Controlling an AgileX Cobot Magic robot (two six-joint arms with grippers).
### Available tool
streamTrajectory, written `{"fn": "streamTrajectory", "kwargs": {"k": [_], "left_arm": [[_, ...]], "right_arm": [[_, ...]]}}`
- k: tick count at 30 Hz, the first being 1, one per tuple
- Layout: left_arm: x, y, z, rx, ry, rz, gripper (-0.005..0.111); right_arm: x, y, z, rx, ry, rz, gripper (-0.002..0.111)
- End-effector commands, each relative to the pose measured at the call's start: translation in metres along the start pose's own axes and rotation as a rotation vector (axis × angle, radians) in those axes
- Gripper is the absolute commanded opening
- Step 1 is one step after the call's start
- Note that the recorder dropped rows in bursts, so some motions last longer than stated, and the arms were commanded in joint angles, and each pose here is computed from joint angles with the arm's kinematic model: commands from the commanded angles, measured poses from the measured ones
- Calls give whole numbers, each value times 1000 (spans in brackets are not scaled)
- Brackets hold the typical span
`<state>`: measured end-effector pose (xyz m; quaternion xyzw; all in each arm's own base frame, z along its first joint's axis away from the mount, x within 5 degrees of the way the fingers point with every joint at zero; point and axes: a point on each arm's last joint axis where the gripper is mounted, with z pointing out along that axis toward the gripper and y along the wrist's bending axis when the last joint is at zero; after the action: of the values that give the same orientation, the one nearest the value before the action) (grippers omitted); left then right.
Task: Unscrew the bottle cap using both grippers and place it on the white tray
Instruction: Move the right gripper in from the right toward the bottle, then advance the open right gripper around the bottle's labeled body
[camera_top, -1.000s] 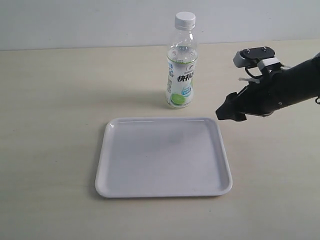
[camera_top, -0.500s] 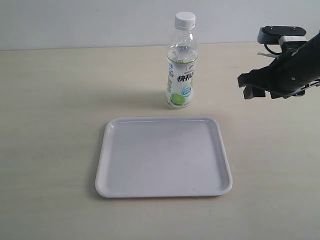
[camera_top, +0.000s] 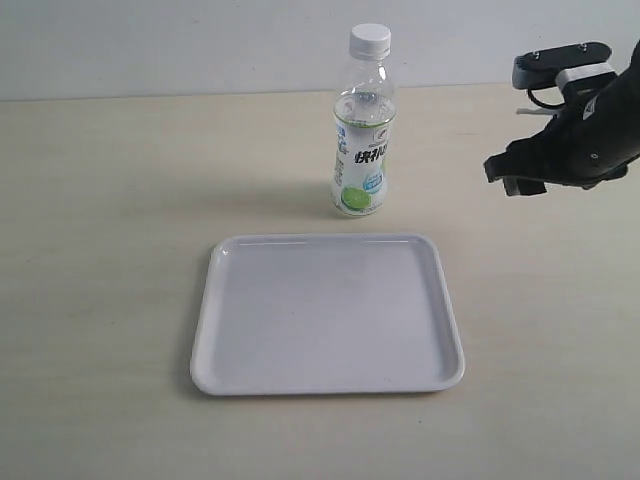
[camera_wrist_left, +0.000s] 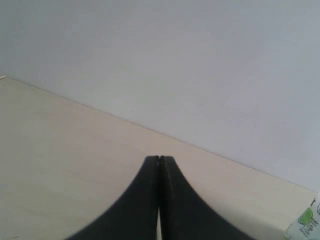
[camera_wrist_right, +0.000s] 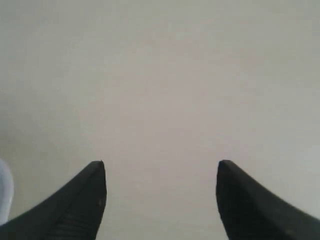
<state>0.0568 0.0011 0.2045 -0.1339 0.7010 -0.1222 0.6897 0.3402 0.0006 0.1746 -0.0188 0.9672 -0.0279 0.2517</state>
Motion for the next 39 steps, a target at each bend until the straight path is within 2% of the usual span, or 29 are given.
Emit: {"fn": "streamTrajectory", "kwargs": {"k": [1,7,11,14,17,19,23,26,30,34,39], "left_arm": [[1,0,0,7,-1,-2,0],[1,0,0,7,-1,-2,0],[1,0,0,7,-1,-2,0],[1,0,0,7,-1,-2,0],[1,0,0,7,-1,-2,0],[1,0,0,7,-1,-2,0],[1,0,0,7,-1,-2,0],[1,0,0,7,-1,-2,0],[1,0,0,7,-1,-2,0],[1,0,0,7,-1,-2,0],[1,0,0,7,-1,-2,0]], "right_arm": [[-10,9,-4,58,-125,-11,61],[4,23,2,-131,-329,87,61],[14,28,4,-172,-355,-46,61],[23,24,8,-114,-274,-125,62],[28,22,11,-119,-265,-152,73],[30,26,11,-153,-290,-158,78],[34,35,9,-255,-366,-169,78],[39,44,11,-318,-443,-317,79],[45,53,18,-392,-512,-398,79],[46,62,24,-494,-601,-381,79],[44,60,30,-473,-613,-283,79]]}}
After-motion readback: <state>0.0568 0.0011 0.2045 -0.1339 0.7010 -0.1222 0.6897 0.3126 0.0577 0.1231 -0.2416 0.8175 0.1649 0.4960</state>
